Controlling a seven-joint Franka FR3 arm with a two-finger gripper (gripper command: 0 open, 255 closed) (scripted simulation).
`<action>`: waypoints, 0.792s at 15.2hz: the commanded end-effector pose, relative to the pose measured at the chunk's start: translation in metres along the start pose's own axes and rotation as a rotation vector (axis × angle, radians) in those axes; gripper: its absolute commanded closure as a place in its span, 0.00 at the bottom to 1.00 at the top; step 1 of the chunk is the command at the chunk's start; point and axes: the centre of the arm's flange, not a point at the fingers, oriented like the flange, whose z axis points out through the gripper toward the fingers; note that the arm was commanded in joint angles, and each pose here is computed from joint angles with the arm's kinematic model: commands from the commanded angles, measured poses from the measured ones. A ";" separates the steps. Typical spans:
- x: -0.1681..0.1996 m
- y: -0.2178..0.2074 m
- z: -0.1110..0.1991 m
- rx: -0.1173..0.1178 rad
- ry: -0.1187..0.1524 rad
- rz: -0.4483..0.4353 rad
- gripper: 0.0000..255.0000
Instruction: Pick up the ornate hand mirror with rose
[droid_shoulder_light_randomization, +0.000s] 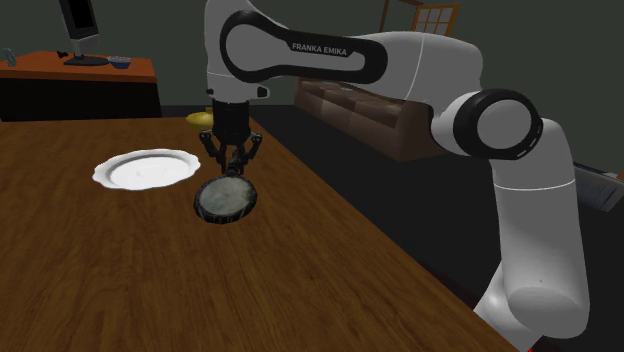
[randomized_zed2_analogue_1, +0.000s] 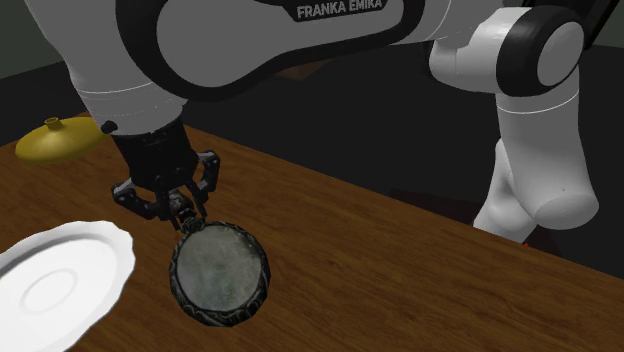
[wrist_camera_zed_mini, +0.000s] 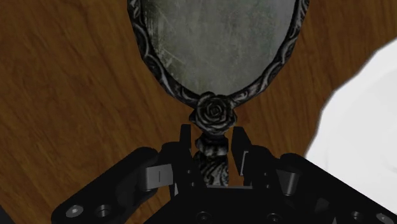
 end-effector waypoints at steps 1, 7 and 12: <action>0.000 0.000 0.000 0.000 0.000 0.000 1.00; 0.000 0.000 0.000 0.000 0.000 0.000 1.00; 0.000 -0.001 -0.020 0.000 0.000 0.000 1.00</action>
